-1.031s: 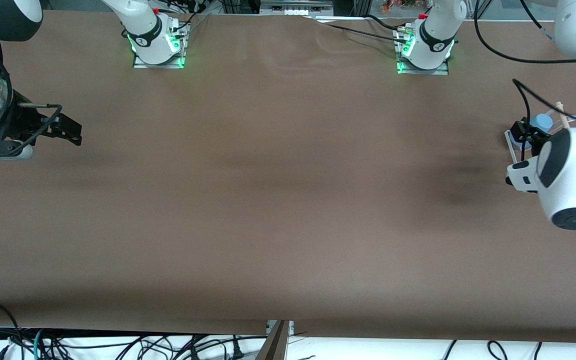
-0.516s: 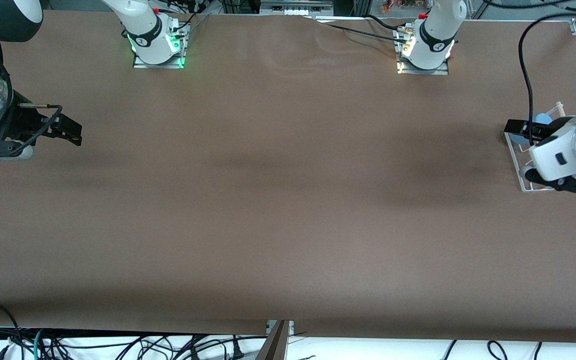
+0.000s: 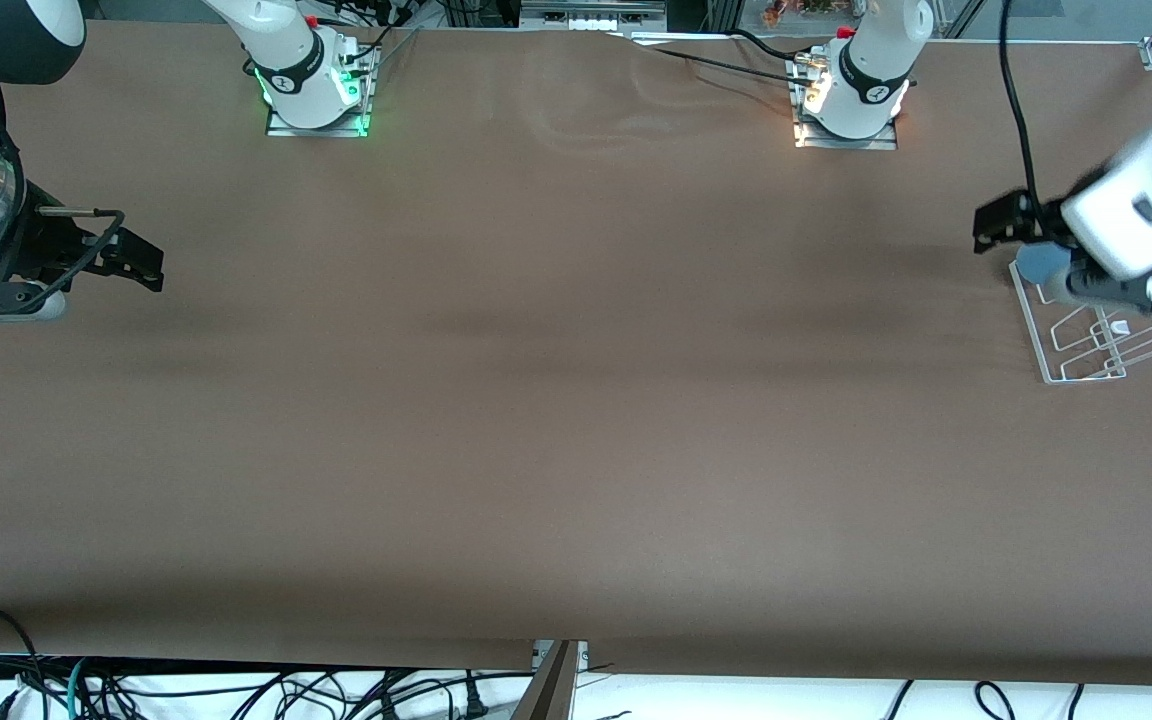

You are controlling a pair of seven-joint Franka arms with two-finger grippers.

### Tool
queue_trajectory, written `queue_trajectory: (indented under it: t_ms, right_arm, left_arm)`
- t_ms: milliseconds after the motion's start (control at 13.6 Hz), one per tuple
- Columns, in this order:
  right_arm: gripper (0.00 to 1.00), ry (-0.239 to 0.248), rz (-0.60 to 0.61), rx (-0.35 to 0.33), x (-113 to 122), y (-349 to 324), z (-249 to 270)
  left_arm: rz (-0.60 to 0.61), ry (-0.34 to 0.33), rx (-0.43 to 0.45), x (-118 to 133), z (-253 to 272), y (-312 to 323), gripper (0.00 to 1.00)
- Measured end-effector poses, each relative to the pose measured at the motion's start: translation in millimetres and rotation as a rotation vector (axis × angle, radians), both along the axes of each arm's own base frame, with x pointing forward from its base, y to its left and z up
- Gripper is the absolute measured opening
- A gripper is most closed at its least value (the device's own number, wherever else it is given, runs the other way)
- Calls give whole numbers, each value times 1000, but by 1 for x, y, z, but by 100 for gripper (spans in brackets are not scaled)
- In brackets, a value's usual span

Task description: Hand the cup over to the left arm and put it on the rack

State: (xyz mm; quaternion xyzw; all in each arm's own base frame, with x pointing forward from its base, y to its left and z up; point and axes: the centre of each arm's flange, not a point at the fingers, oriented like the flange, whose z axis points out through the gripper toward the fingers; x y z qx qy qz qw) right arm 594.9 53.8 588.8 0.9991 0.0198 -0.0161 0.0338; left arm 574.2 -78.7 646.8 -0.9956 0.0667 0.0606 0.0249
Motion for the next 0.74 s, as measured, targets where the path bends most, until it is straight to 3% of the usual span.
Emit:
queue_trajectory:
  t_ms: [295,589,736]
  right_arm:
    - [100,0,-9,-1,0,-5,0]
    - [100,0,-10,-1,1,-6,0]
    - [100,1,-10,-1,1,-6,0]
  left_arm:
    - [110,-131,-91,-34,-8,56,100]
    - [123,-99,-91,-40,-15,56,100]
    - [185,-65,-82,-44,-19,58,100]
